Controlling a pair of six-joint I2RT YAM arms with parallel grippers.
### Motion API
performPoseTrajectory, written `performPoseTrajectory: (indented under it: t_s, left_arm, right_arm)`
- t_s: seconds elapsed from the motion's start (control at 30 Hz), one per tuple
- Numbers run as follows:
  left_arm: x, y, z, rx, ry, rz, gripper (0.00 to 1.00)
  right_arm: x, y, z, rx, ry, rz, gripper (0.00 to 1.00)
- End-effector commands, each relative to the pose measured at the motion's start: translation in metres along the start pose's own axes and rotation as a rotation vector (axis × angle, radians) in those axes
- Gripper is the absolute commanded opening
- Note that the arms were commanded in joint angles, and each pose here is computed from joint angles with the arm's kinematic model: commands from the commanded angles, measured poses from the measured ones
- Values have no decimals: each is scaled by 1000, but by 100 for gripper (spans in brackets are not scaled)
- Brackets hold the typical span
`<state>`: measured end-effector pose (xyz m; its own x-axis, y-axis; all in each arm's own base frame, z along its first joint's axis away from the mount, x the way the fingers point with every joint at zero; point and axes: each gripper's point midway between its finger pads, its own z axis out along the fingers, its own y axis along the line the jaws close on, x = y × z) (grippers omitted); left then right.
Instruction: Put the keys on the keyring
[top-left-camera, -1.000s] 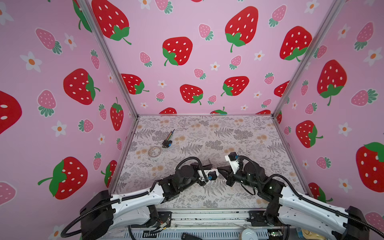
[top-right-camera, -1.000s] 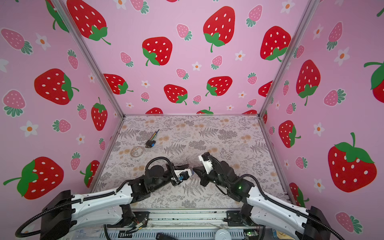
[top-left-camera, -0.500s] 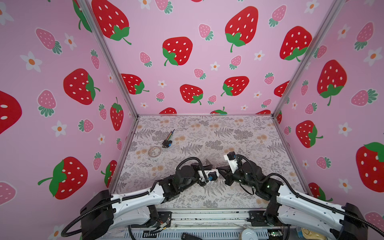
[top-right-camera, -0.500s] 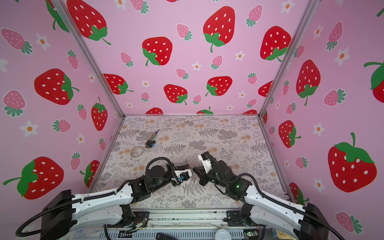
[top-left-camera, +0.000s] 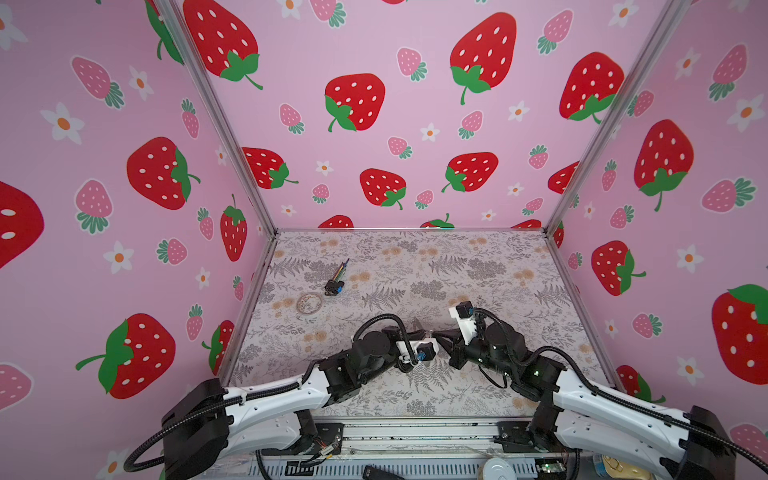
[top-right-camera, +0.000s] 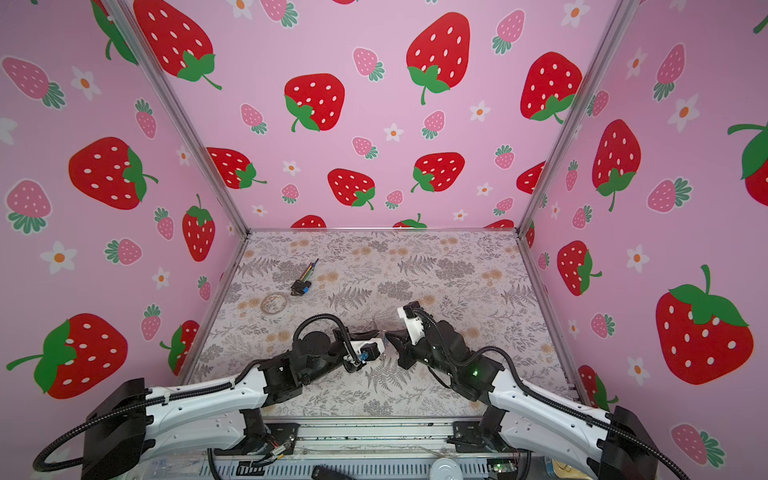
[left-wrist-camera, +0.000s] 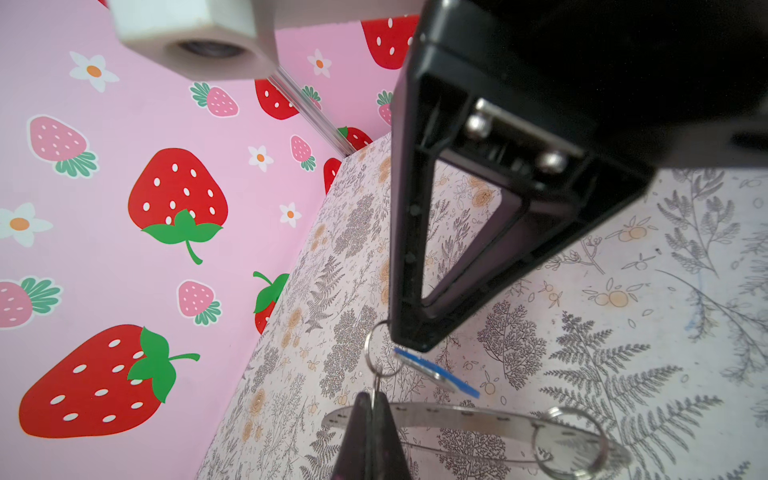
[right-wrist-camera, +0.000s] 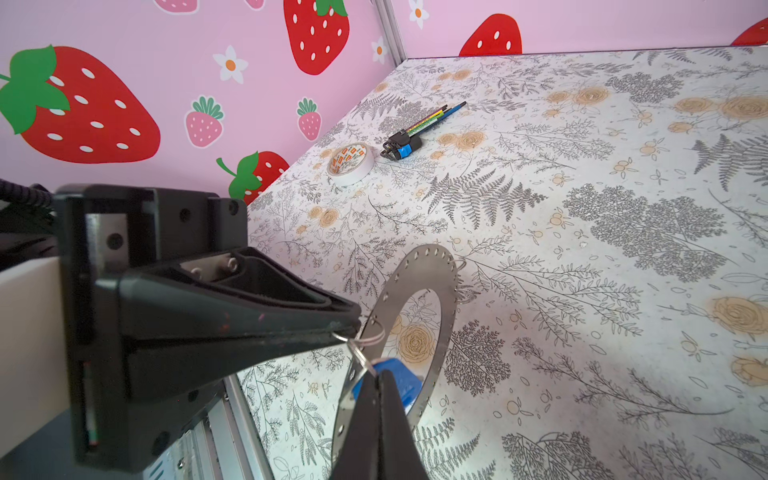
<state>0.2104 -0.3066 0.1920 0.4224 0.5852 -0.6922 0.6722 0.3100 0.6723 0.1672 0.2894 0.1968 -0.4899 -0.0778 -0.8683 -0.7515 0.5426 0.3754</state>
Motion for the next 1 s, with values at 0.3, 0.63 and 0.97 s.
performPoseTrajectory:
  t_s: [0.3,0.63,0.97]
  left_arm:
    - [-25,18,2,-26,-46,-65,0]
    - [-31,20,3,21,-46,-203,0]
    - [-35,26,1,26,-72,-261,0]
  right_arm:
    - [-17,-3,-2,35,-44,10,0]
    - [-33,3,-21,25,-107,-20,0]
    - [-26,8,-10,5,-55,-40,0]
